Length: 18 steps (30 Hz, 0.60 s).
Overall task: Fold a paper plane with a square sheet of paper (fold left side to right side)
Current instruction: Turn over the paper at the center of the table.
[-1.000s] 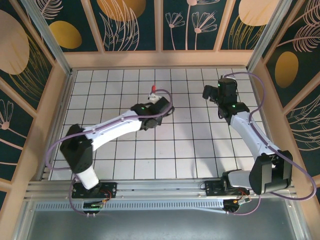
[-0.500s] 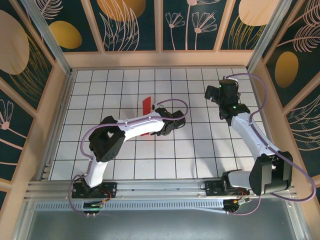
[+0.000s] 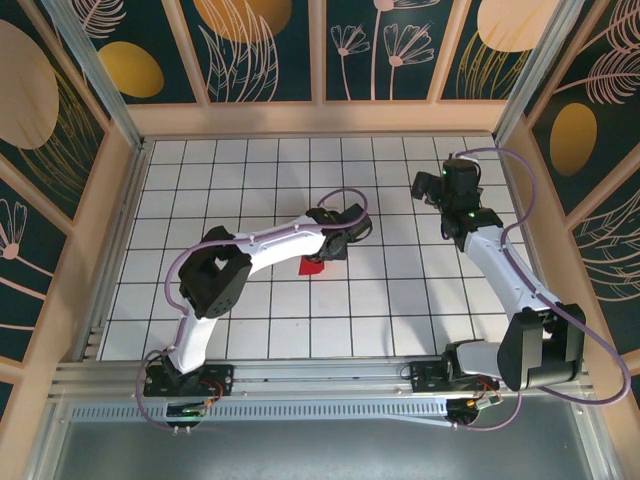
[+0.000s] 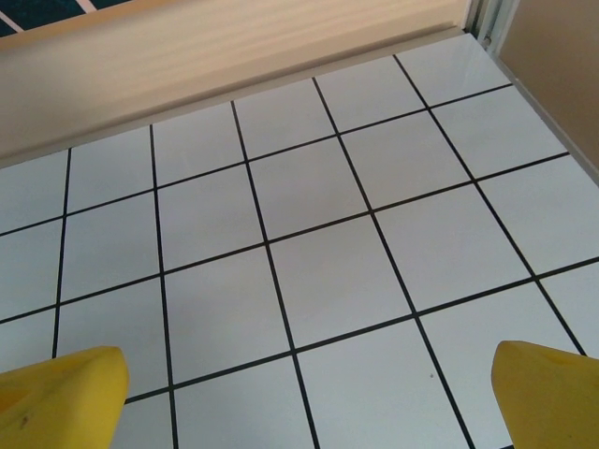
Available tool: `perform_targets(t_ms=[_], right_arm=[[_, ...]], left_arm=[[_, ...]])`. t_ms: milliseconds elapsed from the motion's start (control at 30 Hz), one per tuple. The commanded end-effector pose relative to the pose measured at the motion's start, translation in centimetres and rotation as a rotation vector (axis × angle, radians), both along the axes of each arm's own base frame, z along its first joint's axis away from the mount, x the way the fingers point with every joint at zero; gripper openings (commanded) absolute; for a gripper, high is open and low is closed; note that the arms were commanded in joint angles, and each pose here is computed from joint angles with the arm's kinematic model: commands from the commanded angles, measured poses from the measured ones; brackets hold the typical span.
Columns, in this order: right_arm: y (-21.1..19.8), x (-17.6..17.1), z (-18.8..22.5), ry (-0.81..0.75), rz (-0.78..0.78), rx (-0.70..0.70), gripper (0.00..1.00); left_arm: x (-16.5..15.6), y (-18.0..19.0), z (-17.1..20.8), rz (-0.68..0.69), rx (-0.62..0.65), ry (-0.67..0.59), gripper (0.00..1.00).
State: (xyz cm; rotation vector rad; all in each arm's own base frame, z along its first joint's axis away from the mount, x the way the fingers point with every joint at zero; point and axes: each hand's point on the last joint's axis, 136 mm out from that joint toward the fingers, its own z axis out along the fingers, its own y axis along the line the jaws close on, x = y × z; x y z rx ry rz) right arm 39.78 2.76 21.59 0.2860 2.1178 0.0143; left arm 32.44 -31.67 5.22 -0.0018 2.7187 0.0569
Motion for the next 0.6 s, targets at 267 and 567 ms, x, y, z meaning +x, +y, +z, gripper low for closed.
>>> perform_targets(t_ms=[267,567], right_arm=[[0.6,-0.2,-0.5,0.010,0.038,0.037,0.99],[2.0,0.1,-1.3,0.053,0.104,0.082,0.99]], left_arm=[[2.8,-5.2,1.1,-0.073,-0.295,0.035,0.35],[4.5,-7.2,5.8,-0.132,-0.504,-0.042,0.55]])
